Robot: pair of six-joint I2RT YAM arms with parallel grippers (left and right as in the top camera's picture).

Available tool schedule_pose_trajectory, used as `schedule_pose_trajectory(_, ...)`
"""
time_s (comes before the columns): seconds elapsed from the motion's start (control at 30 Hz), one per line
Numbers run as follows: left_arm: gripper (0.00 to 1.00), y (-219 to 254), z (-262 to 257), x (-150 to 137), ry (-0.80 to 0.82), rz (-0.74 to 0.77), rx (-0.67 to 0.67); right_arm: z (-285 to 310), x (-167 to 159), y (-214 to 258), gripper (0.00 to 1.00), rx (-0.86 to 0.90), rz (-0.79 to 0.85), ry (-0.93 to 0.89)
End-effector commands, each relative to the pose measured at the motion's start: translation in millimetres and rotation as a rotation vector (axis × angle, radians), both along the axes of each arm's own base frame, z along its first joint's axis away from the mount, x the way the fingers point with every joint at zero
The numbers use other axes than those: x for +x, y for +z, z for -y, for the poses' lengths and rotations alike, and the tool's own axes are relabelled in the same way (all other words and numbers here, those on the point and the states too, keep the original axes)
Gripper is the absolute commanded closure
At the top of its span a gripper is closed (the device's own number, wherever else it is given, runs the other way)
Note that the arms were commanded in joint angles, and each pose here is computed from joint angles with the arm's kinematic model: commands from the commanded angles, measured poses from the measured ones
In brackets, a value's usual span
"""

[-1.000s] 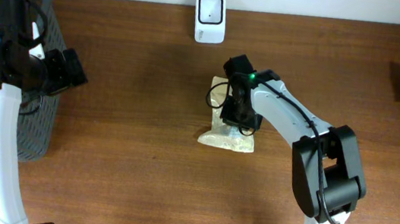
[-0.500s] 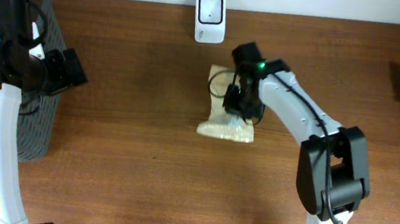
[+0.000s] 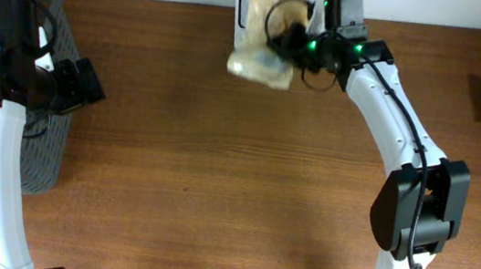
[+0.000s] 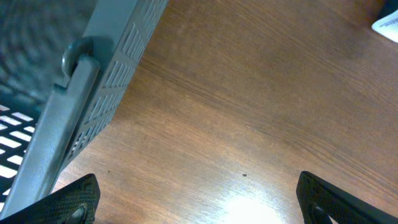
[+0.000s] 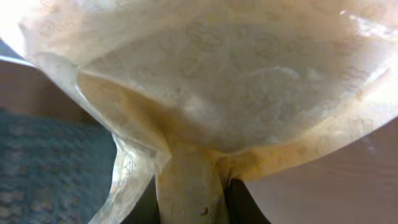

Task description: Scan the item barcode

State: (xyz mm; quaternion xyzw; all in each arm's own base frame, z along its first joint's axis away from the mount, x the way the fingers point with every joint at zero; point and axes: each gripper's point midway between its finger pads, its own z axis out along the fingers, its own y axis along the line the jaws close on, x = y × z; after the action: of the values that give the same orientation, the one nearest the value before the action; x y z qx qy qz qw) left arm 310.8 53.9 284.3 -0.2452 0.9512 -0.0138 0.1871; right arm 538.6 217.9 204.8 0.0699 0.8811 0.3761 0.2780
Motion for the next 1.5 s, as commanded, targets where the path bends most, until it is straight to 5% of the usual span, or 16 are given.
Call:
schedule_pose_trajectory(0.0, 0.01, 0, 0, -1, 0.01, 0.002, -0.01, -8, 21, 29, 0.96, 0.129, 0.057, -0.058)
schedule_pose_trajectory(0.23, 0.01, 0, 0, -1, 0.01, 0.002, -0.01, -13, 67, 28, 0.96, 0.278, 0.116, -0.213)
schedule_pose_trajectory(0.5, 0.01, 0, 0, -1, 0.01, 0.002, -0.01, -31, 104, 1, 0.96, 0.25, 0.151, -0.287)
schedule_pose_trajectory(1.2, 0.01, 0, 0, -1, 0.01, 0.002, -0.01, -18, 98, -42, 0.96, 0.042, 0.097, -0.434)
schedule_pose_trajectory(1.47, 0.01, 0, 0, -1, 0.01, 0.002, -0.01, -10, 104, 12, 0.96, 0.078, 0.155, -0.378)
